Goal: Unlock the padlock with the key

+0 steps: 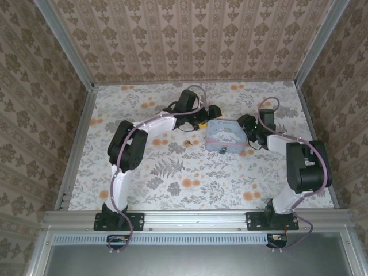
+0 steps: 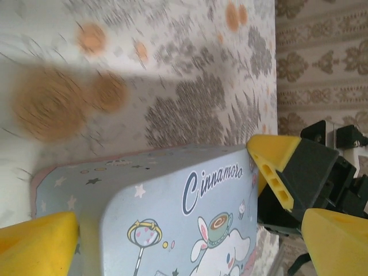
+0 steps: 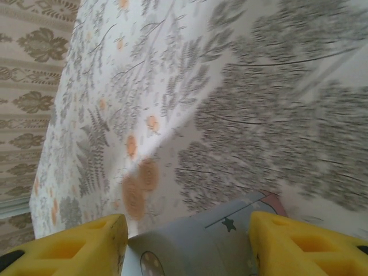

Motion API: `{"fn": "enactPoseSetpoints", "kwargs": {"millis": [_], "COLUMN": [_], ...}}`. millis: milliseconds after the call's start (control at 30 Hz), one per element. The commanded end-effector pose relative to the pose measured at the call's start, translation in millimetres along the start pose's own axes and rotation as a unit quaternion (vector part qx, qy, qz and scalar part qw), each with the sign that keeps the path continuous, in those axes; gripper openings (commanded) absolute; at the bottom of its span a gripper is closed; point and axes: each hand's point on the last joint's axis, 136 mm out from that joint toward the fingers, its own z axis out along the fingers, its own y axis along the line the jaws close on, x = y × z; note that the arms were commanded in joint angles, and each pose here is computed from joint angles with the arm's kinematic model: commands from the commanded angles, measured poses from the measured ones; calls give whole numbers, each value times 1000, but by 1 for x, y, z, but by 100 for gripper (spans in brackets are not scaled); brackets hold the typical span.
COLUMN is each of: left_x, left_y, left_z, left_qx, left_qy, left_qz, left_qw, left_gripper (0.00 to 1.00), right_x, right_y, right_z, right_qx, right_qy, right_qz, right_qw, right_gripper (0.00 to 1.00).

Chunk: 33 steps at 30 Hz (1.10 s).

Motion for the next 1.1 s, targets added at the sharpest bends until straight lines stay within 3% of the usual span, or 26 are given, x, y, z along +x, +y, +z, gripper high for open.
{"fn": "enactPoseSetpoints", "kwargs": {"millis": [0, 167, 600, 733, 800, 1067], "left_x": [-13, -21, 7, -2, -9, -33], "left_y": [-17, -7, -3, 4, 6, -18], "left_z": [-5, -8, -4, -12, -19, -62], "left_qx": [29, 22, 17, 8, 5, 20], "left_qy": [2, -3, -1, -14, -26, -65], "left_qz": [46, 36, 26, 25, 26, 60], "left_qw": [998, 999, 1000, 1000, 999, 996], "left_gripper": [100, 100, 100, 100, 100, 100], "right_x": [13, 7, 5, -1, -9, -48], "right_y": [21, 31, 34, 28, 20, 10], "right_z": [16, 26, 30, 24, 17, -30], "right_qx": [-31, -40, -42, -32, -21, 17], "right_qy": [37, 36, 38, 25, 9, -54], "right_qz": [16, 20, 20, 15, 14, -63], "right_qw": [999, 998, 998, 999, 1000, 996], "right_gripper": [60, 60, 66, 78, 99, 99]}}
